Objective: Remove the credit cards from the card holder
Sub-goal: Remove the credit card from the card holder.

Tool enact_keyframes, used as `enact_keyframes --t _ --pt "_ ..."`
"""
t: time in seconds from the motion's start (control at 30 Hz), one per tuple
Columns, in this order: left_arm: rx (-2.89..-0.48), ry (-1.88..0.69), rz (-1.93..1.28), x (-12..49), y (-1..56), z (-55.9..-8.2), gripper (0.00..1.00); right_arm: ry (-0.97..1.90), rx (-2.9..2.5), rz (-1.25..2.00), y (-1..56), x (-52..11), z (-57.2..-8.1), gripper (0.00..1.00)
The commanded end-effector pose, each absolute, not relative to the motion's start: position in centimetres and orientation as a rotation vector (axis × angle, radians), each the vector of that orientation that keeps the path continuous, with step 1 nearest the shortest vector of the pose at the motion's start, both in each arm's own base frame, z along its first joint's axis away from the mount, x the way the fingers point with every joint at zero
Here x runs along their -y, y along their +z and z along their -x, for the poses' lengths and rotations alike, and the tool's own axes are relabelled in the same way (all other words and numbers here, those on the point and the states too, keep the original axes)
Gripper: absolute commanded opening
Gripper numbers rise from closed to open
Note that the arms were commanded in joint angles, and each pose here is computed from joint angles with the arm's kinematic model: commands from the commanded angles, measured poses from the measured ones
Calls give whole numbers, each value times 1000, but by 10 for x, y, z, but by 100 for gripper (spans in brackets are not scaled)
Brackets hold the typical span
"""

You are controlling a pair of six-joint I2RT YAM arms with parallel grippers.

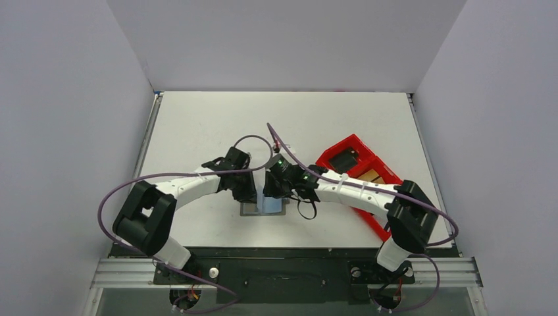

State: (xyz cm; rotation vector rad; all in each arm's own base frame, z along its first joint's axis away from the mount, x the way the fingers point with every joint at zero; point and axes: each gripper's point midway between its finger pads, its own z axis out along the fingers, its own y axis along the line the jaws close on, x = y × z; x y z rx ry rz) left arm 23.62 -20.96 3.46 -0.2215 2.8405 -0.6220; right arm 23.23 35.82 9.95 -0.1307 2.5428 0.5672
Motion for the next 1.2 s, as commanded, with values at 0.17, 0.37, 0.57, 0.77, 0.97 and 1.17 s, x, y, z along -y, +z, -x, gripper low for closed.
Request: enact_keyframes --t 0.17,0.37,0.57,0.77,0.97,1.17 --pt "-2771 -786 118 271 52 -254 13 537 -2422 -73 130 -303 -252 33" --pt "-2807 -756 125 281 38 -256 16 539 -2424 -92 127 -295 -250 33" --pt "-2822 -760 141 281 34 -254 16 562 -2435 -79 124 -302 -250 33" --pt "-2770 -773 163 272 56 -262 18 594 -2443 -46 126 -314 -248 33" --pt "-2743 -777 198 256 67 -267 19 643 -2445 4 131 -337 -244 33" --pt "-2742 -761 227 240 66 -268 19 710 -2464 46 128 -360 -237 33"
